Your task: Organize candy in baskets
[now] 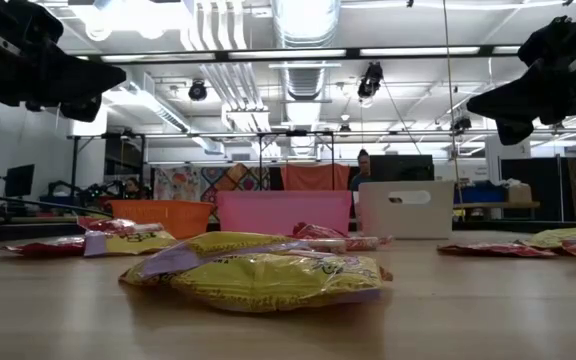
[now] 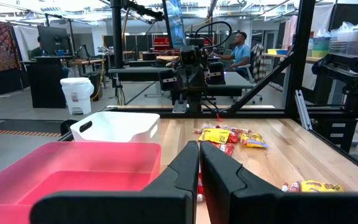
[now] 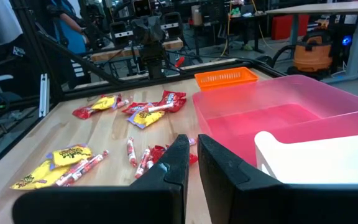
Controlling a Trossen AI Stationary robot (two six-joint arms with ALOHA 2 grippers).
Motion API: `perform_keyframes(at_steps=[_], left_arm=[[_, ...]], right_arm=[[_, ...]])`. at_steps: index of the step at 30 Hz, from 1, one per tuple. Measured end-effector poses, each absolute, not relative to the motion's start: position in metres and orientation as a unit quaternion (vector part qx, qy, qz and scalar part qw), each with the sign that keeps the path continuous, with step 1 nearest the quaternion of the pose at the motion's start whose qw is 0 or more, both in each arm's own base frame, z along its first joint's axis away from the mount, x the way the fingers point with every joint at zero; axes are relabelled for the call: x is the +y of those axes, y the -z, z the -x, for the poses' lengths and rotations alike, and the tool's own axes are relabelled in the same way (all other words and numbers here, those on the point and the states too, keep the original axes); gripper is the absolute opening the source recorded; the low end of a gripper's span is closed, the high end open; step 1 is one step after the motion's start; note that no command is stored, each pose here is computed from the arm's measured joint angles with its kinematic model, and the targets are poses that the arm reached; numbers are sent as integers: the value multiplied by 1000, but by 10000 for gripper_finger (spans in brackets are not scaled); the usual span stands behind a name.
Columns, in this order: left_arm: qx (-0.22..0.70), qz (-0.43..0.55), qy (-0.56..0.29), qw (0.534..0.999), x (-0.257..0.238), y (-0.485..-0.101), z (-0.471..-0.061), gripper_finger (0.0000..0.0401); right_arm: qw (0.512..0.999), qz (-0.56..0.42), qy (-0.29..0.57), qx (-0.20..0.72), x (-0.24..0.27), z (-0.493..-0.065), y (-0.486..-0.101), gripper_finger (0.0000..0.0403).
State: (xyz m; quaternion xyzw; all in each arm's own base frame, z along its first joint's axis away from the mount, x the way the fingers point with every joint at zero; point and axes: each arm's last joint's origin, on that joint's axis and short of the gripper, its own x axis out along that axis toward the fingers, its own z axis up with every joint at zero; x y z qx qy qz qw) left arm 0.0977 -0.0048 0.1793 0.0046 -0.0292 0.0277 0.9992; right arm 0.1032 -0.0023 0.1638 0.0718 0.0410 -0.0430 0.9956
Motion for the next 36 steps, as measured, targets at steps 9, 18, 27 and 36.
perform_keyframes(at_steps=[9,18,27,36], left_arm=[[-29,-5,-28,999,-5,-179,-98,0],[-29,-5,-28,999,-5,-179,-98,0],[-29,-5,-27,999,-5,-179,-98,0],[-77,68,-22,994,-5,-188,-97,0]], right_arm=[[996,-72,43,41,-2,-103,-164,29],[996,-72,43,41,-2,-103,-164,29],[996,-72,43,41,-2,-103,-164,29],[996,-65,43,37,-2,-103,-164,29]])
